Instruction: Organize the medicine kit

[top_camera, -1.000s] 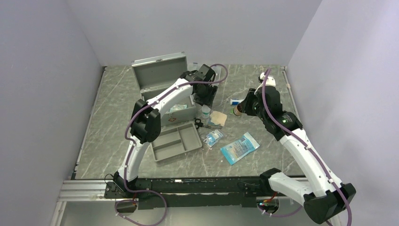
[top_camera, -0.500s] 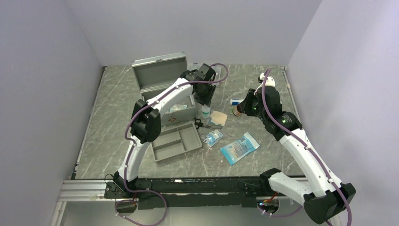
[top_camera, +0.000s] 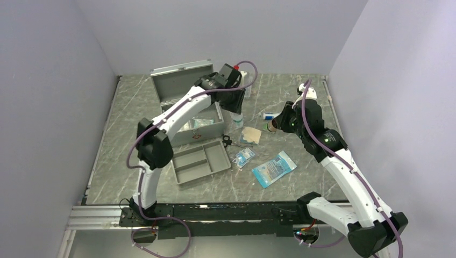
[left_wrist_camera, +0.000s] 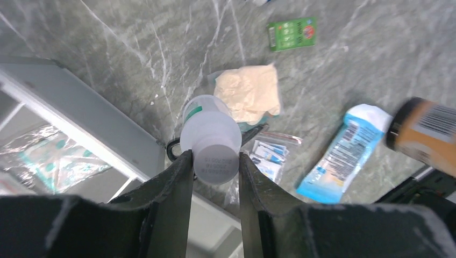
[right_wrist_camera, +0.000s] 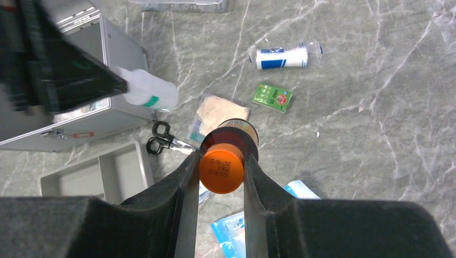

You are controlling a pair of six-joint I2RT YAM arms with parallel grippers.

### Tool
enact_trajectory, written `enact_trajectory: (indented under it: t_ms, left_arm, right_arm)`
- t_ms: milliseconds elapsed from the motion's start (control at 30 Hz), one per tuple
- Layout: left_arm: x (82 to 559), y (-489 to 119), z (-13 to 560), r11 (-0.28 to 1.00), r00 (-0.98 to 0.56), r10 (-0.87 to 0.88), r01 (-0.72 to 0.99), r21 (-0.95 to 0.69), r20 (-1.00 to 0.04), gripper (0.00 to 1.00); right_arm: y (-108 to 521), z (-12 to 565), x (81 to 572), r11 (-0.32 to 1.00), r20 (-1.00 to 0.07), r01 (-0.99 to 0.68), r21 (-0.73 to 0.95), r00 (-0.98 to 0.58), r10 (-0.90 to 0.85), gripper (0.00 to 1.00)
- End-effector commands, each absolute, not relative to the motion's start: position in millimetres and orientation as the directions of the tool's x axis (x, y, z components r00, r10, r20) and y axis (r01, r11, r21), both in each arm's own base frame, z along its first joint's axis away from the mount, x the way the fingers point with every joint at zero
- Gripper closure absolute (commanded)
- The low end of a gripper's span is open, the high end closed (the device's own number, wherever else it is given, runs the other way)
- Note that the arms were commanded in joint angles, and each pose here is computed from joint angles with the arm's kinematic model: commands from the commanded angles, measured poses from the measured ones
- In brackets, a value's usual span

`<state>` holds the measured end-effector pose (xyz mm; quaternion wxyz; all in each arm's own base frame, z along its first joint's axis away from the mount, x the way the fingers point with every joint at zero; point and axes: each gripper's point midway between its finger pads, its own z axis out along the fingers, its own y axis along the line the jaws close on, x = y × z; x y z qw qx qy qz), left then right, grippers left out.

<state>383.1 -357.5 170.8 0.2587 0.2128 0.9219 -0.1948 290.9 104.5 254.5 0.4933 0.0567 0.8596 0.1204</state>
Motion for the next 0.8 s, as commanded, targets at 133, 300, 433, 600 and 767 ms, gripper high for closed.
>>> enact_trajectory:
  t_ms: [133, 300, 433, 600, 767]
  left_arm:
    - [372, -320, 310, 0.821, -0.59, 0.146, 0.521, -0.236, -0.794, 1.0]
    - [360, -288, 344, 0.8, -0.555, 0.026, 0.51, -0.315, -0.832, 1.0]
    - [358, -262, 345, 0.788, -0.57, -0.058, 0.477, -0.388, -0.819, 1.0]
    - [357, -238, 329, 0.805, -0.583, -0.136, 0.406, -0.433, -0.801, 1.0]
    - [363, -224, 303, 0.796, -0.595, -0.219, 0.35, -0.494, -0.774, 1.0]
  right_arm:
    - [107, 281, 297, 0.954, -0.864, -0.044, 0.297, -0.437, 0.249, 1.0]
    - [112, 275, 299, 0.95, -0.857, -0.058, 0.307, -0.451, 0.25, 1.0]
    - [116, 271, 300, 0.946, -0.849, -0.067, 0.317, -0.464, 0.251, 1.0]
    - [119, 269, 301, 0.943, -0.846, -0.077, 0.324, -0.469, 0.252, 1.0]
    - [121, 267, 299, 0.939, -0.844, -0.086, 0.334, -0.471, 0.257, 1.0]
